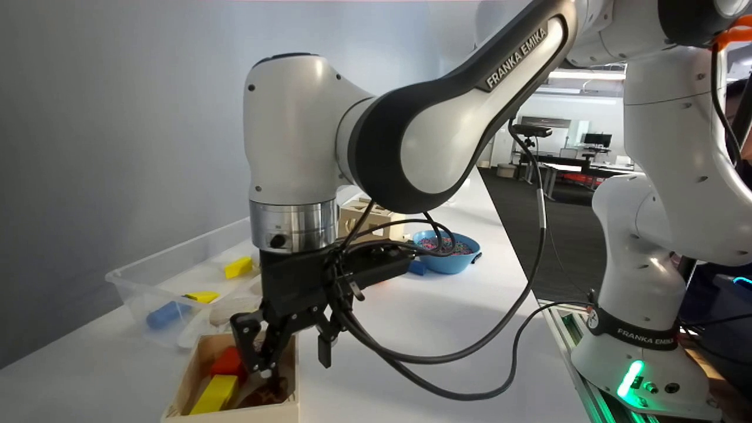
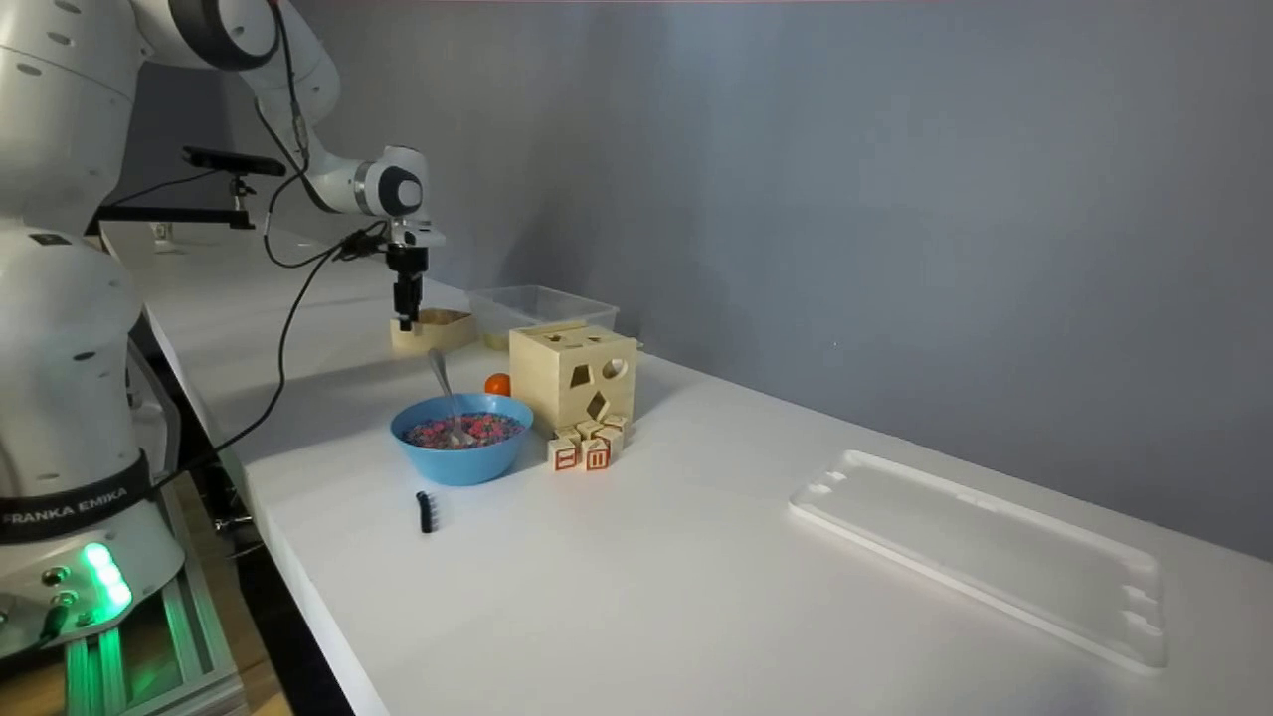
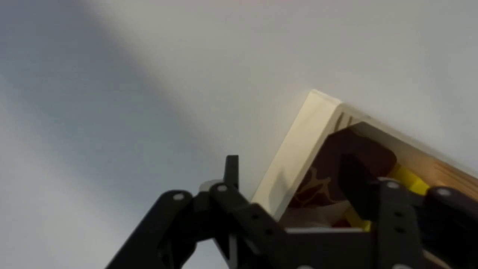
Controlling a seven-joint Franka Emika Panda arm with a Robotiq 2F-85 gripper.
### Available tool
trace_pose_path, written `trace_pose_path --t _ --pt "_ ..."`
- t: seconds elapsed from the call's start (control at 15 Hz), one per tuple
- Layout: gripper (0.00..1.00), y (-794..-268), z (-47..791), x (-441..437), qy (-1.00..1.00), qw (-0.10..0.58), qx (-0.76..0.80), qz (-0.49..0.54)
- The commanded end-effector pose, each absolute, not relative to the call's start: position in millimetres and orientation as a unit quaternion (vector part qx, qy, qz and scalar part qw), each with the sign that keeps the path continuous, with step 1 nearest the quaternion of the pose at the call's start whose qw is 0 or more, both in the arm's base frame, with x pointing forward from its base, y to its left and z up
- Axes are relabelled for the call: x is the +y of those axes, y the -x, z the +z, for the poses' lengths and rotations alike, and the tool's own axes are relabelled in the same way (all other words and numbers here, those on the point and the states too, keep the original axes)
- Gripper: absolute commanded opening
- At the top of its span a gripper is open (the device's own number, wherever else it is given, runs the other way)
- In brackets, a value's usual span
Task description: Pour the coffee pods into the transparent container
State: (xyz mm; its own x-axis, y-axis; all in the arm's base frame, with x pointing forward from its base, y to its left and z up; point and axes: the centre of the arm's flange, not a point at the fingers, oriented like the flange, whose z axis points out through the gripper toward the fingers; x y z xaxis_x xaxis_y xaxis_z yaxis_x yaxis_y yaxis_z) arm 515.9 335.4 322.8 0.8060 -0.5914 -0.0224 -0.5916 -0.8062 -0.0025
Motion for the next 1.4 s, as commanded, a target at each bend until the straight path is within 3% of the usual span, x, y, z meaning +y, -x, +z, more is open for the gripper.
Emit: trace_pose_path --t 0.0,0.33,0.4,1.33 --pt "0.39 -520.3 318.9 342.5 0.945 0.012 0.328 0.003" --pt "0.05 -519.9 324.7 341.5 0.940 0.011 0.341 -0.003" --pt "0.01 -519.0 328.2 341.1 0.938 0.008 0.347 -0.002" --pt "0.02 -493.0 409.2 334.7 0.957 0.012 0.290 -0.008"
